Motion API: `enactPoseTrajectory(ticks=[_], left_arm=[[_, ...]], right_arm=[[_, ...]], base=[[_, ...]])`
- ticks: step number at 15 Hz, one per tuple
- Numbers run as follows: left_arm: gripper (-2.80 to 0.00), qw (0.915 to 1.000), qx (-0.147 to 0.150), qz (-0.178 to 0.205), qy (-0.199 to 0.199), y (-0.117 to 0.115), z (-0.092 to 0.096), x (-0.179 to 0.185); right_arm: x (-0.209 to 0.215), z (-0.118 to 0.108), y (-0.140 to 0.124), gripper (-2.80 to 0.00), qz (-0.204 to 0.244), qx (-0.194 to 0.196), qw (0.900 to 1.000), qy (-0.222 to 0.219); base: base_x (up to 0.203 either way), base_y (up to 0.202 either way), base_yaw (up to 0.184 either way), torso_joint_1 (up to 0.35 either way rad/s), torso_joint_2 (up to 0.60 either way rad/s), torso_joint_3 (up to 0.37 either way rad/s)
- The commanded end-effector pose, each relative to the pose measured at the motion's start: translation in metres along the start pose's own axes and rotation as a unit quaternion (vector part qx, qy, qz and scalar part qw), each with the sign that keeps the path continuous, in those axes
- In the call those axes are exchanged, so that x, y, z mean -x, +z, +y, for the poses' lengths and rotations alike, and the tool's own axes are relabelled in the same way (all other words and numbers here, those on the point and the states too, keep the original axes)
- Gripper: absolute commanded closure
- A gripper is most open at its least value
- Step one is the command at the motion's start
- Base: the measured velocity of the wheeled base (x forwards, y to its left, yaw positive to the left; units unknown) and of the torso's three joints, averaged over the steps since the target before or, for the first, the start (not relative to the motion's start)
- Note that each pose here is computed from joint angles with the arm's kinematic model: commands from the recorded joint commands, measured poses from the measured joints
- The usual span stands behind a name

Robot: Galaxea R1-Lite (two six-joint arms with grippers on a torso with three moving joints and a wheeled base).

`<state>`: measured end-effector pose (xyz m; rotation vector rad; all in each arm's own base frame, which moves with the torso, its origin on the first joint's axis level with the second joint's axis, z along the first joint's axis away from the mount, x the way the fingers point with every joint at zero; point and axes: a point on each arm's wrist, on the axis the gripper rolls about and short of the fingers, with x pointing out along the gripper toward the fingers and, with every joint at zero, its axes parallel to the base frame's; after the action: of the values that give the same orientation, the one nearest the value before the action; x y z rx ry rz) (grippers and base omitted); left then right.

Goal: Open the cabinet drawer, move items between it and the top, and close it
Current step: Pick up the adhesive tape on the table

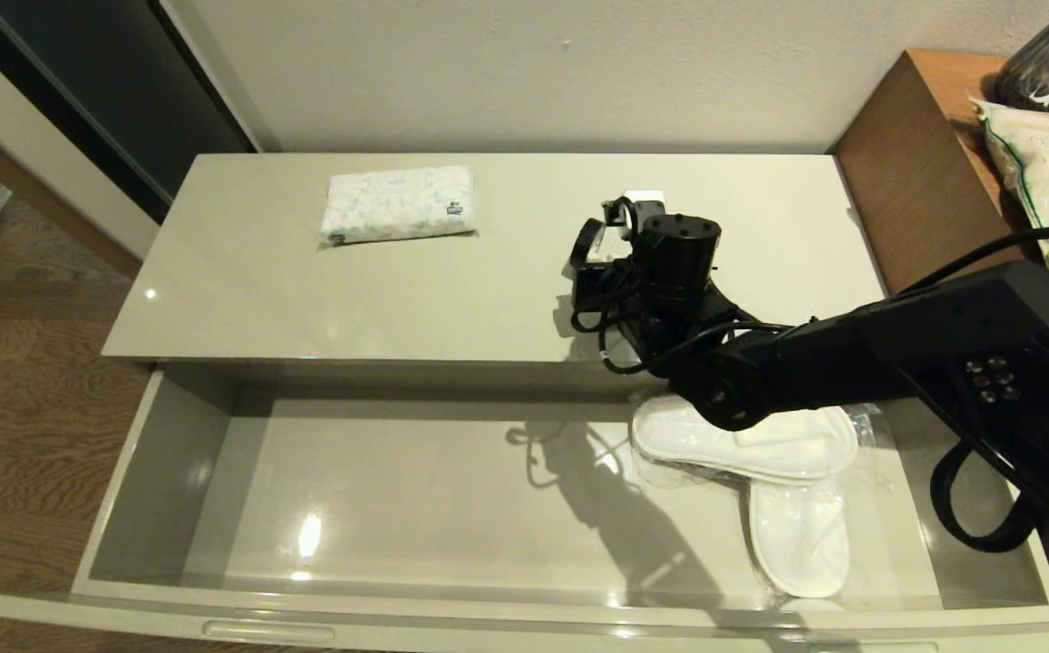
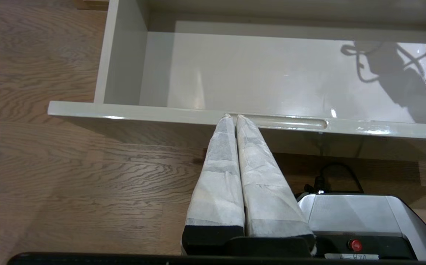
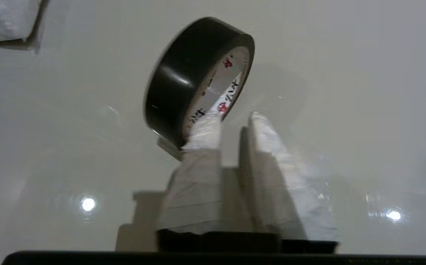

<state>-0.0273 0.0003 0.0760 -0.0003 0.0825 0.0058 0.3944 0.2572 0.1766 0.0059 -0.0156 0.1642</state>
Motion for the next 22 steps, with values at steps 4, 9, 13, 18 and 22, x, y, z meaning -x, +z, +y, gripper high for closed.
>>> enactPoseTrajectory(ticks=[4, 9, 13, 18, 22], left_arm=[[0.00, 1.0000, 0.000, 0.000, 0.000, 0.000, 0.000, 0.000], [0.00, 1.0000, 0.000, 0.000, 0.000, 0.000, 0.000, 0.000], [0.00, 1.0000, 0.000, 0.000, 0.000, 0.000, 0.000, 0.000], [0.00, 1.0000, 0.000, 0.000, 0.000, 0.000, 0.000, 0.000], [0.00, 1.0000, 0.000, 0.000, 0.000, 0.000, 0.000, 0.000]], right_arm=[[0.009, -0.003, 0.011, -2.80, -0.005, -0.002, 1.000, 0.000], [0.004, -0.003, 0.006, -2.80, -0.005, -0.002, 1.000, 0.002], [-0.011, 0.004, -0.003, -2.80, -0.011, -0.002, 1.000, 0.003], [-0.033, 0.014, 0.006, -2.80, -0.050, 0.016, 0.999, -0.004], [-0.042, 0.018, 0.001, -0.88, -0.051, 0.035, 0.998, -0.008]], base=[[0.000, 0.000, 0.000, 0.000, 0.00, 0.000], [0.000, 0.000, 0.000, 0.000, 0.00, 0.000], [0.000, 0.000, 0.000, 0.000, 0.00, 0.000], [0.000, 0.000, 0.000, 0.000, 0.00, 0.000], [0.000, 0.000, 0.000, 0.000, 0.00, 0.000]])
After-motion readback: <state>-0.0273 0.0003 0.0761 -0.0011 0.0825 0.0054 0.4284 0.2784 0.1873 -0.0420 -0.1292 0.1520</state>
